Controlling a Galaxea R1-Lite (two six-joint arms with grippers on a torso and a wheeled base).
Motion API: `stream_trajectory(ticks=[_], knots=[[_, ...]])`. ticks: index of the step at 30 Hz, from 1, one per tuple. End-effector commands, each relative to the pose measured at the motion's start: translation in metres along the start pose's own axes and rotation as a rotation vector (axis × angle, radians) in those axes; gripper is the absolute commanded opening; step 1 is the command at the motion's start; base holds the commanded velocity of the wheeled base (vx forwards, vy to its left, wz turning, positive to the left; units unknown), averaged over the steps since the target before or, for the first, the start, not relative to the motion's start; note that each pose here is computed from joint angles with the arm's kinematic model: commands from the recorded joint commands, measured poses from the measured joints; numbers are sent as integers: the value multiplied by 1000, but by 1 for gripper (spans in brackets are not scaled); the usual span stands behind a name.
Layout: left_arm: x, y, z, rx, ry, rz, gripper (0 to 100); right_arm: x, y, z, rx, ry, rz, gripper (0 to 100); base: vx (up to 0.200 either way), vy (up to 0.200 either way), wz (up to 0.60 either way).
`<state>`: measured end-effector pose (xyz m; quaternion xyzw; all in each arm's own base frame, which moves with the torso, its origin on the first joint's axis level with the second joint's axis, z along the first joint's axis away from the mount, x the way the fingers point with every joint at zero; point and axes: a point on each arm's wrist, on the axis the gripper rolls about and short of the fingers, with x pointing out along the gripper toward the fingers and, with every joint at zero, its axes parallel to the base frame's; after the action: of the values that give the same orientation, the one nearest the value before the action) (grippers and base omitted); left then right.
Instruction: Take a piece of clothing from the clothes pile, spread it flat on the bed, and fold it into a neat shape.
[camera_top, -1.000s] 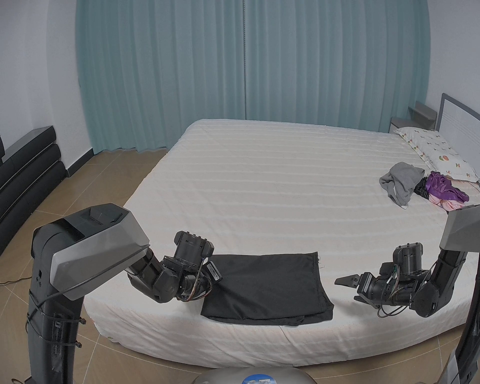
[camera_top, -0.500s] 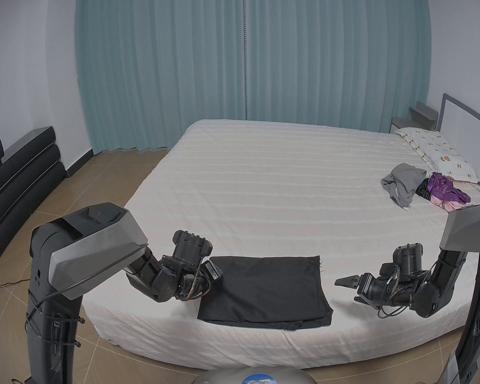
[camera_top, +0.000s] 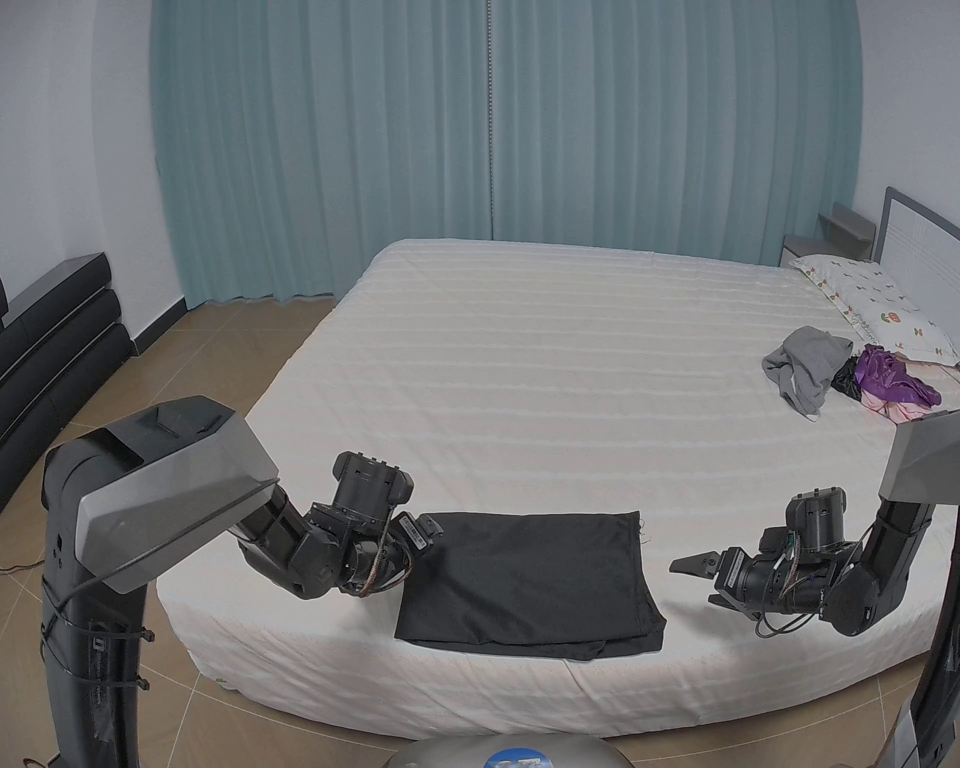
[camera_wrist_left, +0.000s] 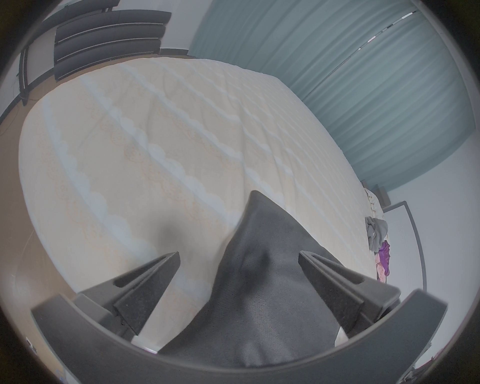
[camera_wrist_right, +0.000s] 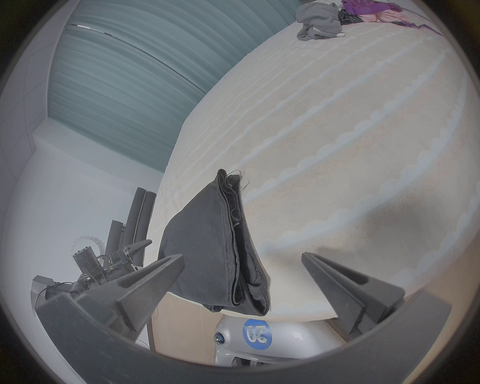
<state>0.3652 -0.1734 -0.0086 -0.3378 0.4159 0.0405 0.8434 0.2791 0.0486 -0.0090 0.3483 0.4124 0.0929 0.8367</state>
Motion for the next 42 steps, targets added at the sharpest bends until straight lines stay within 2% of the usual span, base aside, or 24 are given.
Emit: stream_trajectory(ticks=[1, 9, 15, 22, 24, 25, 27, 28, 30, 36, 39, 41, 42], knots=[[-13, 2, 9, -19, -20, -10, 100, 0, 0, -1, 0, 1, -2, 100, 0, 0, 0], [-32, 16, 16, -70, -69, -45, 100, -5, 3, 0, -6, -11, 8, 100, 0, 0, 0], [-68, 17, 26, -80, -122, -101, 100, -23, 12, 1, -20, -47, 38, 100, 0, 0, 0], [-150, 11, 41, -96, -231, -229, 100, -81, 33, 7, -69, -245, 79, 100, 0, 0, 0], [-161, 11, 41, -99, -250, -244, 100, -90, 36, 6, -77, -275, 85, 100, 0, 0, 0], [-182, 11, 42, -104, -291, -272, 100, -107, 41, 3, -93, -318, 100, 100, 0, 0, 0], [-193, 13, 43, -109, -322, -277, 100, -117, 44, 1, -102, -342, 113, 100, 0, 0, 0], [-210, 17, 42, -116, -374, -282, 100, -133, 48, -4, -118, -385, 135, 100, 0, 0, 0], [-229, 23, 42, -110, -421, -292, 100, -149, 49, -9, -143, -439, 143, 100, 0, 0, 0], [-299, 45, 32, -31, -575, -393, 100, -193, 41, -30, -314, -583, 107, 100, 0, 0, 0], [-330, 57, 25, 12, -672, -423, 100, -211, 41, -39, -378, -658, 115, 100, 0, 0, 0], [-335, 60, 23, 23, -691, -426, 100, -215, 41, -41, -387, -673, 114, 100, 0, 0, 0], [-352, 70, 16, 68, -763, -420, 100, -229, 40, -52, -432, -705, 102, 100, 0, 0, 0]])
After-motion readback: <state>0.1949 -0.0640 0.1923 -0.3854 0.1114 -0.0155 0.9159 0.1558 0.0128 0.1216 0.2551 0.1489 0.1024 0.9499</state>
